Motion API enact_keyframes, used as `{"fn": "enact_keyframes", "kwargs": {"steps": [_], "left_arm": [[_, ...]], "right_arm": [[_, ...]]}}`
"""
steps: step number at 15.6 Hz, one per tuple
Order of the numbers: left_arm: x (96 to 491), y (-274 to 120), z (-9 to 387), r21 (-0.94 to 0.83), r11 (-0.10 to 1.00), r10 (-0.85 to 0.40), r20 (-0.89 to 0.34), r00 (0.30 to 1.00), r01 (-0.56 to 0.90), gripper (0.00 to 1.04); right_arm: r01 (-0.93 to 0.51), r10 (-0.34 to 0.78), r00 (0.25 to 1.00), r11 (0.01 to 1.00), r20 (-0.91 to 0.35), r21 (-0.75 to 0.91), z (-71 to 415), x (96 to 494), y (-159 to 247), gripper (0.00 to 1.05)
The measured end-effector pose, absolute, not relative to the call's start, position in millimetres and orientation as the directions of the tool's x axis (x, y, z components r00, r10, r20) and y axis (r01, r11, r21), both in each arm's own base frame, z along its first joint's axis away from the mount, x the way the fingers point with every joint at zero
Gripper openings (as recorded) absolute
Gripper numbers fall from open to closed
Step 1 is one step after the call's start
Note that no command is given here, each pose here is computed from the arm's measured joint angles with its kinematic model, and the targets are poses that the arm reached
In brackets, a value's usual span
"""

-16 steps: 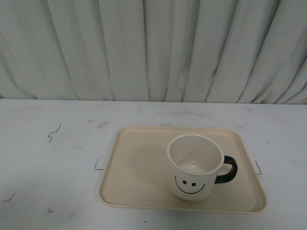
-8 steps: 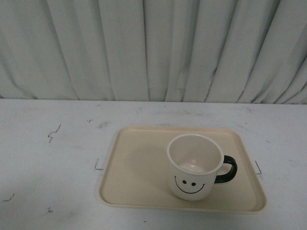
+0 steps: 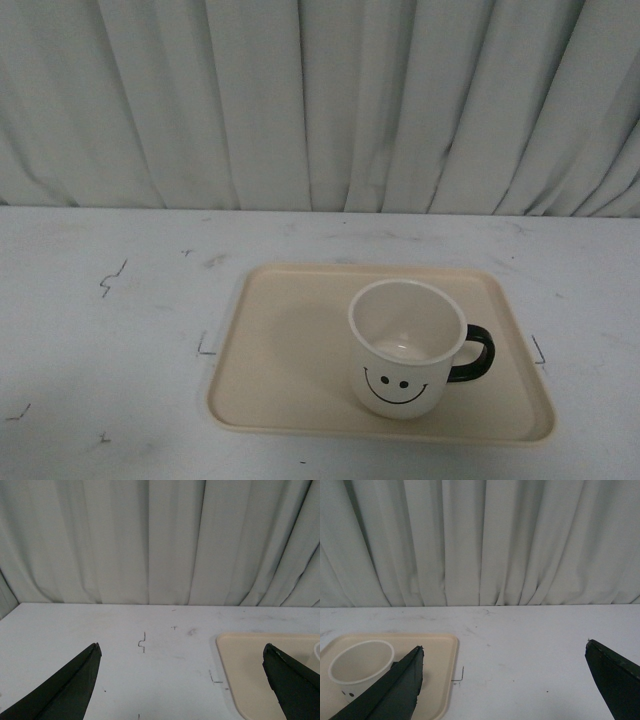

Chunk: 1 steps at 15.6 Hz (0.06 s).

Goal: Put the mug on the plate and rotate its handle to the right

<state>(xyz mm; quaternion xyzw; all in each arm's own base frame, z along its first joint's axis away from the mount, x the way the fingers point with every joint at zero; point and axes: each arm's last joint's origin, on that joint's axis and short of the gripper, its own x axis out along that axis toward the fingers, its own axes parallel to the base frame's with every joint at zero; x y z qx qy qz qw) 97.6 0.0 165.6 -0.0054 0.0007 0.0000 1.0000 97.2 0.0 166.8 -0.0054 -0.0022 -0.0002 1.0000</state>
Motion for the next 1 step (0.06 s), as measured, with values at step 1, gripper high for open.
{"fn": "enact_keyframes", "kwargs": {"steps": [1], "left_arm": [[97.6, 0.0, 165.6, -0.011, 1.000, 0.000, -0.001, 1.000, 0.000, 0.98]], "right_arm": [[0.000, 0.000, 1.000, 1.000, 0.004, -0.011, 166.8, 97.2, 0.0, 0.98]]}}
